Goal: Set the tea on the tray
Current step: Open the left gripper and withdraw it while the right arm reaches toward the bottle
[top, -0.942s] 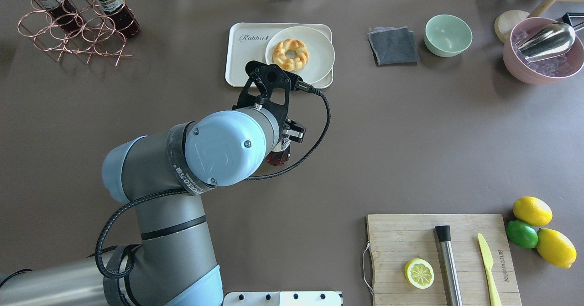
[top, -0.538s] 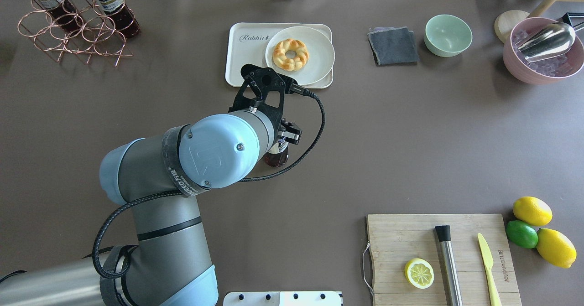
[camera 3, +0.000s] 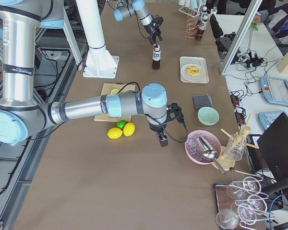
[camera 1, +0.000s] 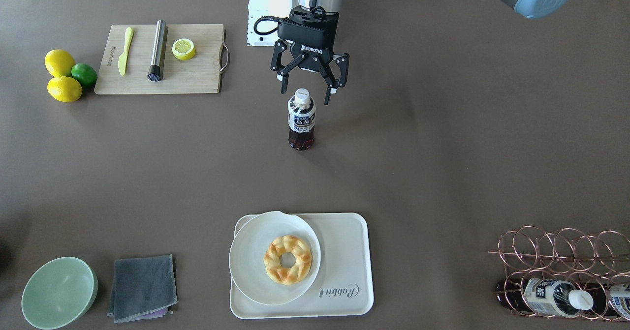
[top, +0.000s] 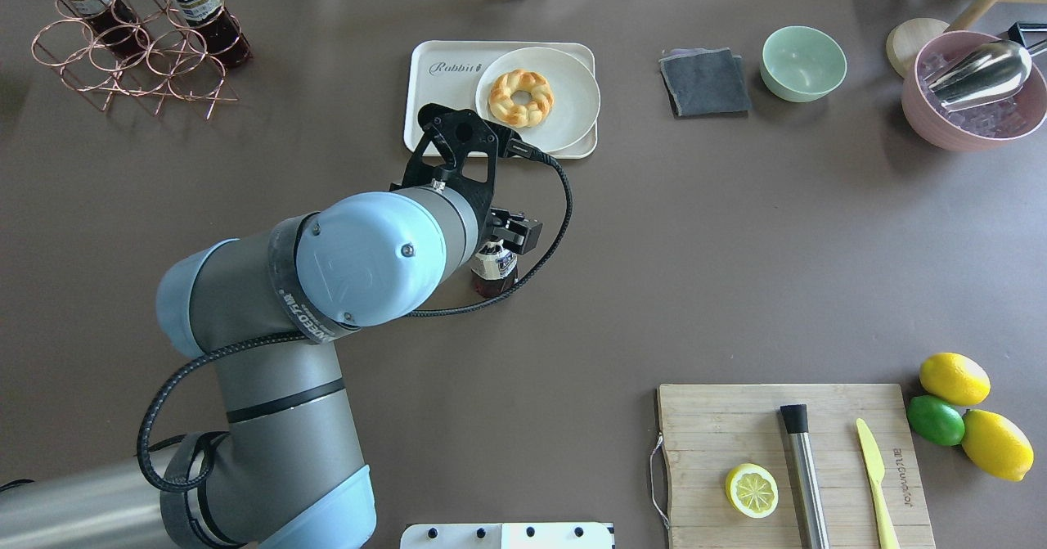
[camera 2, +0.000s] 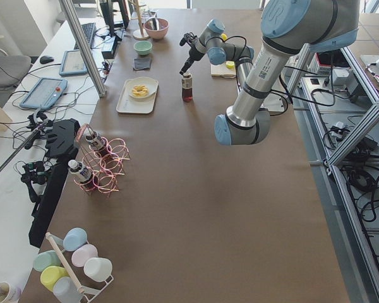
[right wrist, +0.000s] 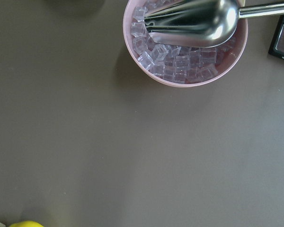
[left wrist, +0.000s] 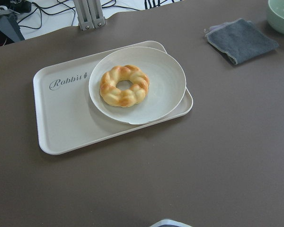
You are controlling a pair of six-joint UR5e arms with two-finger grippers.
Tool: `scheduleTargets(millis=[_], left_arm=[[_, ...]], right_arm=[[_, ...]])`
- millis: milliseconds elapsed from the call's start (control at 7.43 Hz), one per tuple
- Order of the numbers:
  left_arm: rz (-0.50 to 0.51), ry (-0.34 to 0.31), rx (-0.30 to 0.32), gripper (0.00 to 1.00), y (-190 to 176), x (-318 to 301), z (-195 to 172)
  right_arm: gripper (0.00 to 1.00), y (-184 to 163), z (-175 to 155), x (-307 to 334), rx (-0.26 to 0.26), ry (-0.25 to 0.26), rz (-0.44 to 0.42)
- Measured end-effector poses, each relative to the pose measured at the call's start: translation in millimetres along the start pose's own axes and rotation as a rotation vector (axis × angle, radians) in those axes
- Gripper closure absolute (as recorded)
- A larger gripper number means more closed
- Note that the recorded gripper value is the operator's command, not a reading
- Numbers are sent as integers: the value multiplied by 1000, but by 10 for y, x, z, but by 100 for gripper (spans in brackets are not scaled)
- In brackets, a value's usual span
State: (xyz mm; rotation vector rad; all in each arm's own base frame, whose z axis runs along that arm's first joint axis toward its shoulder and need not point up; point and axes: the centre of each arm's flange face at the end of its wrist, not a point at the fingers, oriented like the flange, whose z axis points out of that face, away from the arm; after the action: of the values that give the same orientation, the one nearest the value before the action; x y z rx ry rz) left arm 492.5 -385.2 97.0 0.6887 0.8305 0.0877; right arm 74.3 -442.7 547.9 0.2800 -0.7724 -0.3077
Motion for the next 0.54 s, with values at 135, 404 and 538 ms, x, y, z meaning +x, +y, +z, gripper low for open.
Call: scheduleTargets(millis=[135, 404, 538], left_arm=[[-2, 4, -24, 3, -123, -186, -16], [74, 19, -114, 2, -406, -1041, -70], [126, 16, -154, 2, -461, -1583, -100]], right_arm=[[0, -239, -48, -166, 18, -11, 40], [0, -877, -137, -795, 51, -41, 132], [0, -1146, -135, -1185, 57, -59, 176]])
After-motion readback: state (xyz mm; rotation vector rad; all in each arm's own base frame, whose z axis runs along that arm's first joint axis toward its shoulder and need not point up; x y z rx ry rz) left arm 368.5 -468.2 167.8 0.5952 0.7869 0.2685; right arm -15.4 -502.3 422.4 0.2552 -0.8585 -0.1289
